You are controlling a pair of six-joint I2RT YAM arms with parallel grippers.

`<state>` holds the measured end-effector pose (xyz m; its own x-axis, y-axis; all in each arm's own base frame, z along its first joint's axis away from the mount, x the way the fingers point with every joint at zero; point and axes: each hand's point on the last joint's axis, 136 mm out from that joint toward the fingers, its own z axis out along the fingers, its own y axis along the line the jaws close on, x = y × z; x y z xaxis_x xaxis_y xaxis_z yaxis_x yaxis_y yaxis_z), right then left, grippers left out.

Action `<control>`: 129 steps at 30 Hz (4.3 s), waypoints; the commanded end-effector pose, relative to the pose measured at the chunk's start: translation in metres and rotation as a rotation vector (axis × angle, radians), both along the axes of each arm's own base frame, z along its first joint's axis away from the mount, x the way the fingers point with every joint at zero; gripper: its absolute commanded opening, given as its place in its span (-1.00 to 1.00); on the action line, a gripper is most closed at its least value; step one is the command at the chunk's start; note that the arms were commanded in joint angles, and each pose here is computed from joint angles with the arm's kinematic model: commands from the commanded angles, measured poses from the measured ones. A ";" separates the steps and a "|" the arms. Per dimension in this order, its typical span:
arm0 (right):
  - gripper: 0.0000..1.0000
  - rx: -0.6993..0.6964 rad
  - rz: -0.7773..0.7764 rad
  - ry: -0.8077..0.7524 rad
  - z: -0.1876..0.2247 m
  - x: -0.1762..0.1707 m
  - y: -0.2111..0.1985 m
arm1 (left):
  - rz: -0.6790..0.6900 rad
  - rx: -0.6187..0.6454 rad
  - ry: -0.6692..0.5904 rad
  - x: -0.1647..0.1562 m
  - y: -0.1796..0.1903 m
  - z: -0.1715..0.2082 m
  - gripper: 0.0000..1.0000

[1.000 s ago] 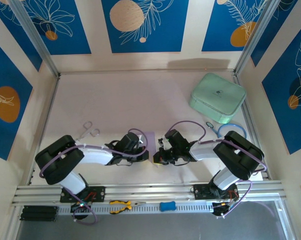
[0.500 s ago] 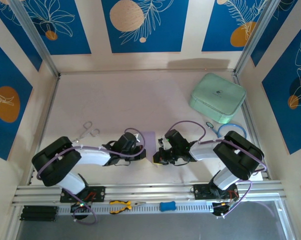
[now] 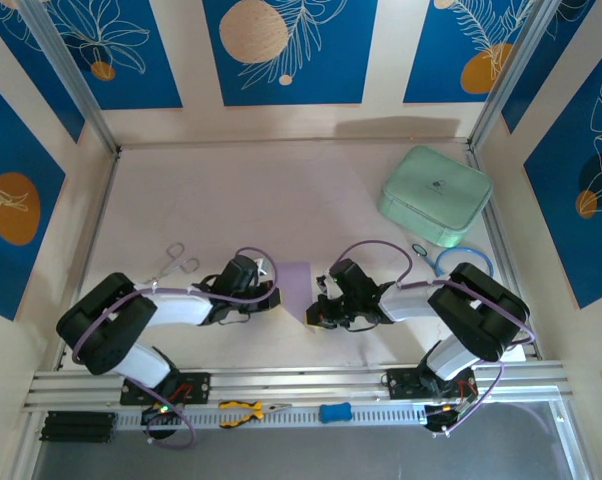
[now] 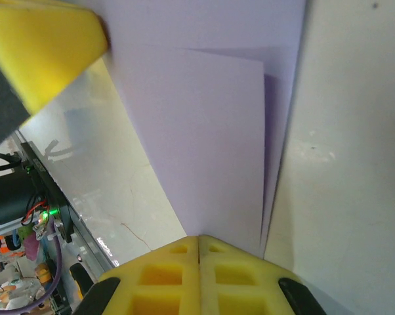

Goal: Fold a paper plane with a square sheet of paper (pick it up from the middle)
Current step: Third fold the triangle at the center of the table.

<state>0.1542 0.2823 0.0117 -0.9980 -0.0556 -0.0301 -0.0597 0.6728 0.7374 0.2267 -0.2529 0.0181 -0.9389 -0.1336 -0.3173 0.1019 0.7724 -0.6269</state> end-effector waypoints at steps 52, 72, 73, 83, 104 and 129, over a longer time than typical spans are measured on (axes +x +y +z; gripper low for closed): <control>-0.95 -0.036 0.100 -0.051 0.021 0.017 0.025 | -0.096 -0.020 0.117 -0.027 -0.021 -0.020 -1.00; -0.89 -0.099 0.102 0.001 -0.004 -0.021 -0.014 | -0.080 0.030 0.139 -0.026 -0.013 -0.029 -1.00; -0.89 -0.106 0.099 0.004 -0.006 -0.023 -0.018 | -0.080 0.031 0.139 -0.026 -0.012 -0.029 -1.00; -0.88 -0.100 0.083 -0.017 0.001 -0.034 -0.028 | -0.065 0.041 0.139 -0.025 -0.009 -0.029 -1.00; -0.82 -0.165 0.038 0.021 -0.016 -0.044 -0.038 | 0.009 0.055 0.114 -0.021 0.002 -0.021 -1.00; -0.19 -0.189 -0.024 -0.242 0.048 0.018 -0.011 | 0.016 -0.003 0.111 -0.003 0.012 0.051 0.01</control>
<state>0.1666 0.2567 0.0509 -0.9736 -0.0224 -0.2270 -0.1460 0.8257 0.5449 0.2310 -0.2431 0.0707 -0.9473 -0.1754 -0.2681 0.0297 0.7850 -0.6188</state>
